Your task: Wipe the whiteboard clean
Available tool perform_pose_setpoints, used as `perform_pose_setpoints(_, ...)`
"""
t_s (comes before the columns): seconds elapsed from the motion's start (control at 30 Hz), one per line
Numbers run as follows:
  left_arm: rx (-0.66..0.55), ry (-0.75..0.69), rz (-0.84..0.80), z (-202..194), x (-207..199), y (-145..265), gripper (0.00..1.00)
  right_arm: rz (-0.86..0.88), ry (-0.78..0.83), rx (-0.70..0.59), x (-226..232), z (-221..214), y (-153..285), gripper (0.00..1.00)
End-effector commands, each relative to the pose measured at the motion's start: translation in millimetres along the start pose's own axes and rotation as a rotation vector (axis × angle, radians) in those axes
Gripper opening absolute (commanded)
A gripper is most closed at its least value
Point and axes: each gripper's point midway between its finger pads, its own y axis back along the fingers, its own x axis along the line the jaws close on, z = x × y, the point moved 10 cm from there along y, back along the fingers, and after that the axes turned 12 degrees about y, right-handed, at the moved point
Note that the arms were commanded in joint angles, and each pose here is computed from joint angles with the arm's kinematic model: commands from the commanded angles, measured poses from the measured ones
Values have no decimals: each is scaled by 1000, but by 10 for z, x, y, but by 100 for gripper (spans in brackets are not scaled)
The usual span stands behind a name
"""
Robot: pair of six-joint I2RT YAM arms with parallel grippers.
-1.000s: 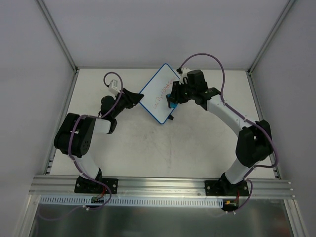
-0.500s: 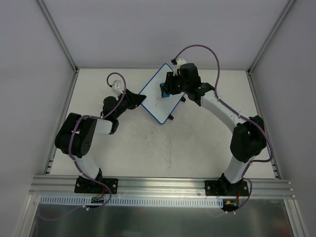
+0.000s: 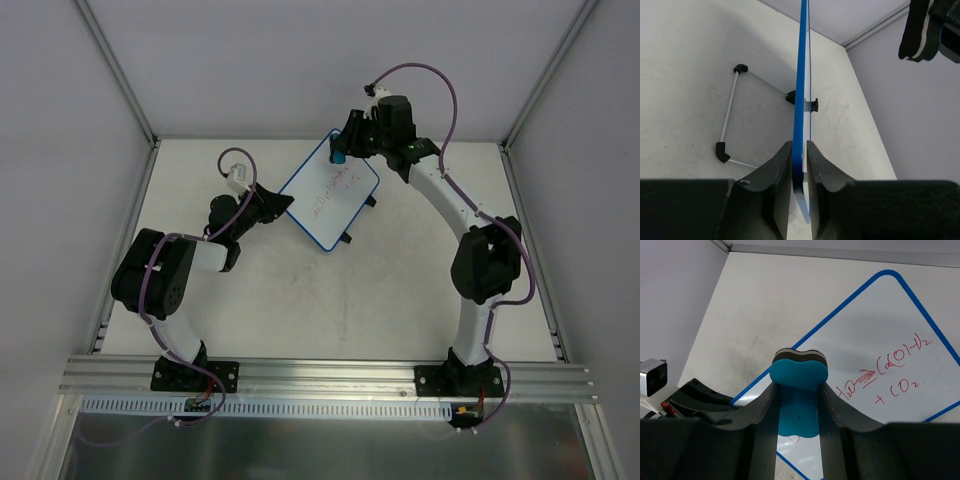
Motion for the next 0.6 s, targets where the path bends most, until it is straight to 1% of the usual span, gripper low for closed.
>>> perform_pose_setpoints(0.0, -54, -69, -62, 116, -170, -38, 17, 25, -38, -32, -13, 214, -39, 0)
perform_pose_setpoints(0.17, -55, -83, -56, 107, -150, -29, 9, 1, -106, -12, -196, 169, -254, 0)
perform_pose_setpoints(0.2, -56, -88, -58, 112, -157, -27, 4, -11, -121, -10, -253, 160, -274, 0)
perform_pose_setpoints(0.27, -56, -94, -54, 113, -151, -29, 0, -34, -136, -8, -298, 135, -317, 0)
perform_pose_setpoints(0.33, -51, -110, -51, 119, -141, -35, 0, -81, -140, -2, -370, 112, -354, 0)
perform_pose_setpoints(0.57, -31, -108, -52, 82, -106, -11, 0, -136, -137, -13, -449, 100, -430, 0)
